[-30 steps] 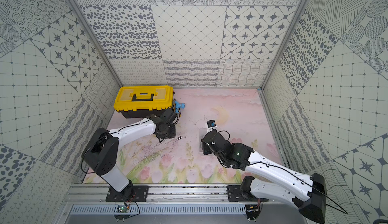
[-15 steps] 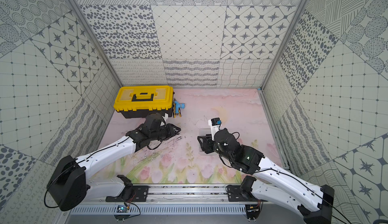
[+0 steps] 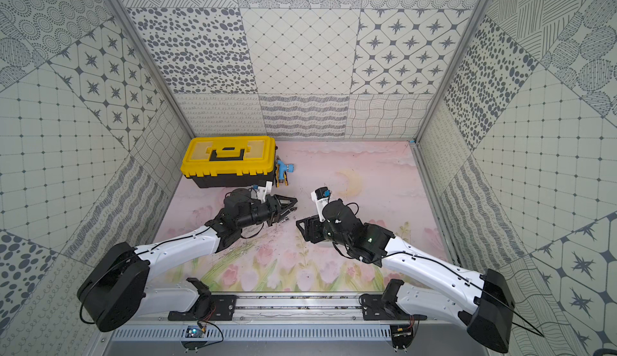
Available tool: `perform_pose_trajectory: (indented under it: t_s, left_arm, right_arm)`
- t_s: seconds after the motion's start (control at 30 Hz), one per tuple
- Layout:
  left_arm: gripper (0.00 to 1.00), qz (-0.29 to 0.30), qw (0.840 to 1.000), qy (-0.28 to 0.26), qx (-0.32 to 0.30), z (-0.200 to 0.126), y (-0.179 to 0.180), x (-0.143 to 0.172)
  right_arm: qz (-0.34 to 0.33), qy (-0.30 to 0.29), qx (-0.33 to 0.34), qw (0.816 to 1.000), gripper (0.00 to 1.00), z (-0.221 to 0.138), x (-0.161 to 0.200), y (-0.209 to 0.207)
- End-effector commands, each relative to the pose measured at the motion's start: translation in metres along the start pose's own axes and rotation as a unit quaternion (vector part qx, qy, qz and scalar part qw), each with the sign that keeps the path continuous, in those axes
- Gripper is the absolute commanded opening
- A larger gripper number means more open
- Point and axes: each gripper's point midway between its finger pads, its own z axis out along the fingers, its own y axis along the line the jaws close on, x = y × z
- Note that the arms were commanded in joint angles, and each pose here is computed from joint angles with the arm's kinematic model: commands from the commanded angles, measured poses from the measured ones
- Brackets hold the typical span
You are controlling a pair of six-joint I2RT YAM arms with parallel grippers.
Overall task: Put the socket on the desktop into the storage box
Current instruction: Place the socket head in the storage box.
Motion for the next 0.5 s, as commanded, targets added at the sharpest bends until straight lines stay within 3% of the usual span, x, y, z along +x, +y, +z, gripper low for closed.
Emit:
perform_pose_trajectory:
  t_s: [0.0,0.27,0.47]
  left_arm:
    - [0.00,0.009,0.992,0.035,0.125,-0.005,-0.062,0.015]
    - [0.00,0.015,0.990,0.051,0.129,-0.002,-0.070,0.024]
    - [0.00,0.014,0.990,0.055,0.129,-0.001,-0.072,0.027]
  right_arm:
    - [-0.007,-0.066,-0.029,0.997,0.68,0.001,-0.032,0.019]
    - [-0.018,-0.109,0.005,0.994,0.70,0.012,-0.050,0.013]
    - [-0.031,-0.135,0.016,0.990,0.60,0.017,-0.055,0.011]
